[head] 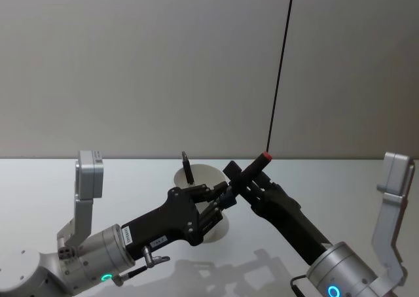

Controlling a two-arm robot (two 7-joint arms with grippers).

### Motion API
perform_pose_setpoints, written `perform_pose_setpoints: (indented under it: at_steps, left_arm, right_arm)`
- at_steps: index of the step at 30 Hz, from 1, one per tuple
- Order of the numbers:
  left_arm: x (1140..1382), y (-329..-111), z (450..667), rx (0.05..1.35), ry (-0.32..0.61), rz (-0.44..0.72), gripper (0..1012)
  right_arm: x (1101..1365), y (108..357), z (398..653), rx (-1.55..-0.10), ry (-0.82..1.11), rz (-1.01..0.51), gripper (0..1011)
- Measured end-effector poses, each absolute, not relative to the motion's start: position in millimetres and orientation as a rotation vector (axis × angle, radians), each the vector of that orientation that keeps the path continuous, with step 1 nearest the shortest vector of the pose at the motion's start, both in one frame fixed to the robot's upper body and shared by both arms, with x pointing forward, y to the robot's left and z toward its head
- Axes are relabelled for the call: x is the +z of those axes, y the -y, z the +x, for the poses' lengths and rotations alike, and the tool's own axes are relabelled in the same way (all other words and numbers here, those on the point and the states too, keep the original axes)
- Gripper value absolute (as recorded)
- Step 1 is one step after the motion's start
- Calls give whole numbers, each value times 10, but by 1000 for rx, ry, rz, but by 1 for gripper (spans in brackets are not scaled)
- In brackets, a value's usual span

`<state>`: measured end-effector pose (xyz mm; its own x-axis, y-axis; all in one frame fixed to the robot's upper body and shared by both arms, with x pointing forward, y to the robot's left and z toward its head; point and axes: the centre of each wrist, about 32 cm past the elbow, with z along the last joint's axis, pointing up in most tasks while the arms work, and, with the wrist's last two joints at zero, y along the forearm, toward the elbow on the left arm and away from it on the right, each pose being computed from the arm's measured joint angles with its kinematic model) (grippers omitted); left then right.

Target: Place the pen into the pen holder.

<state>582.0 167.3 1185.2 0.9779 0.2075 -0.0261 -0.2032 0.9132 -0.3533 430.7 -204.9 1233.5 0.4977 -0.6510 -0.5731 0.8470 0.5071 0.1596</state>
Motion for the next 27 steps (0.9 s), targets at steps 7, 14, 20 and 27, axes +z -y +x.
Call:
perform_pose_setpoints:
  at_steps: [7,14,20,27]
  left_arm:
    - [11852,-1673,5820,211,12,-363,182]
    - [11852,-1673,5820,212,12,-363,181]
    - [11852,-1673,5820,212,12,-363,182]
    - [11852,-1673,5820,212,12,-363,182]
  right_arm:
    - [12349,1997,4303,-966,-478,466,1001]
    - [12358,1960,4303,-981,-478,472,1001]
    - [12365,1942,4304,-992,-477,475,1001]
    - [12370,1925,4303,-999,-477,477,889]
